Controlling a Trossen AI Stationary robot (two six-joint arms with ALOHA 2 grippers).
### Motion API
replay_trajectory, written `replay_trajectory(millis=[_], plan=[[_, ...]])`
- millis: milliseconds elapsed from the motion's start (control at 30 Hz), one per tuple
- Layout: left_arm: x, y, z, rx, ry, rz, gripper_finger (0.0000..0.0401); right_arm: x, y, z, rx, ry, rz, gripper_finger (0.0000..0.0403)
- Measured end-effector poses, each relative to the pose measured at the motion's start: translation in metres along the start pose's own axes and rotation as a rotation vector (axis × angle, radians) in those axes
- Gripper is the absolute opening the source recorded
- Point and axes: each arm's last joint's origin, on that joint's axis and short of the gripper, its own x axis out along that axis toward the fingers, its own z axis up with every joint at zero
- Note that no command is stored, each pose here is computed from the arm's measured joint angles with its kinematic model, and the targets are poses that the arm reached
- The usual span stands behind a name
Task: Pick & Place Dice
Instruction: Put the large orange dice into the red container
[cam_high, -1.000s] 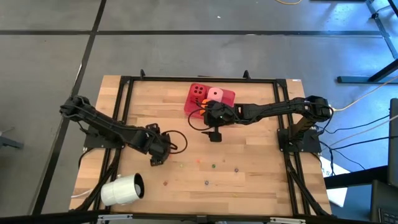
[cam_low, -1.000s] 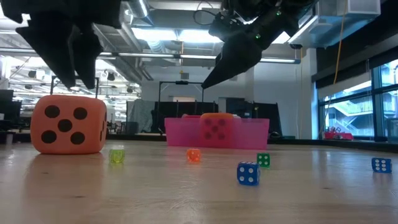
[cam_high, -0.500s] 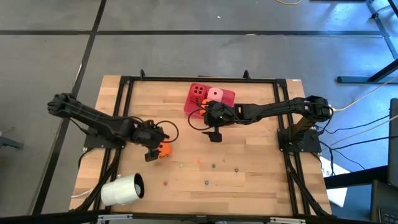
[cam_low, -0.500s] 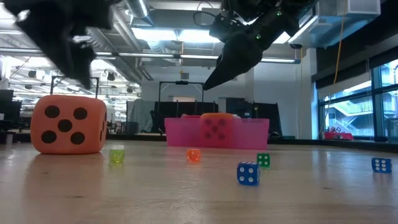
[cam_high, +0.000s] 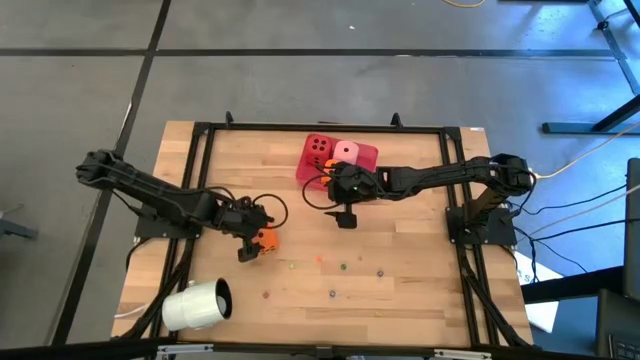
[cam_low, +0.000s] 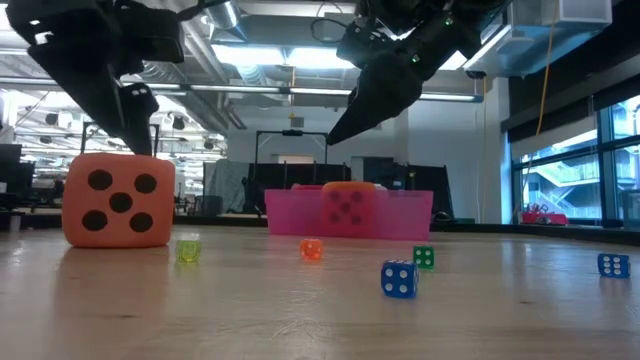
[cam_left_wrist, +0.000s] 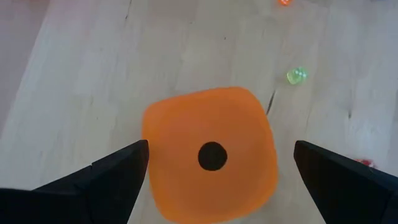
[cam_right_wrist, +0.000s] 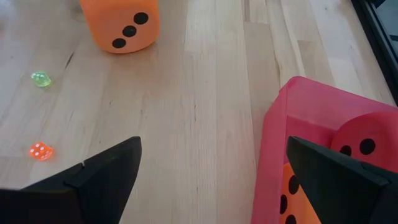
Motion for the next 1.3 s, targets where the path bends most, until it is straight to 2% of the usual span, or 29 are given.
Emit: replay_trajectory(millis=[300,700,1300], plan=[[0.006,-0.003,-0.001,-0.075,-0.016,0.067,0.0400,0.000,0.000,0.000,0.000,0.000,0.000,0.0400],[0.018,-0.011,-0.004,-0.116,0.030,0.074,0.0400,0.000,0.000,0.000,0.000,0.001,-0.002,0.0400],[0.003,-0.012,-0.003,-0.023,-0.053,0.036,0.0400,0.000,0.000,-0.001,-0.001,0.007,-0.001,0.0400]])
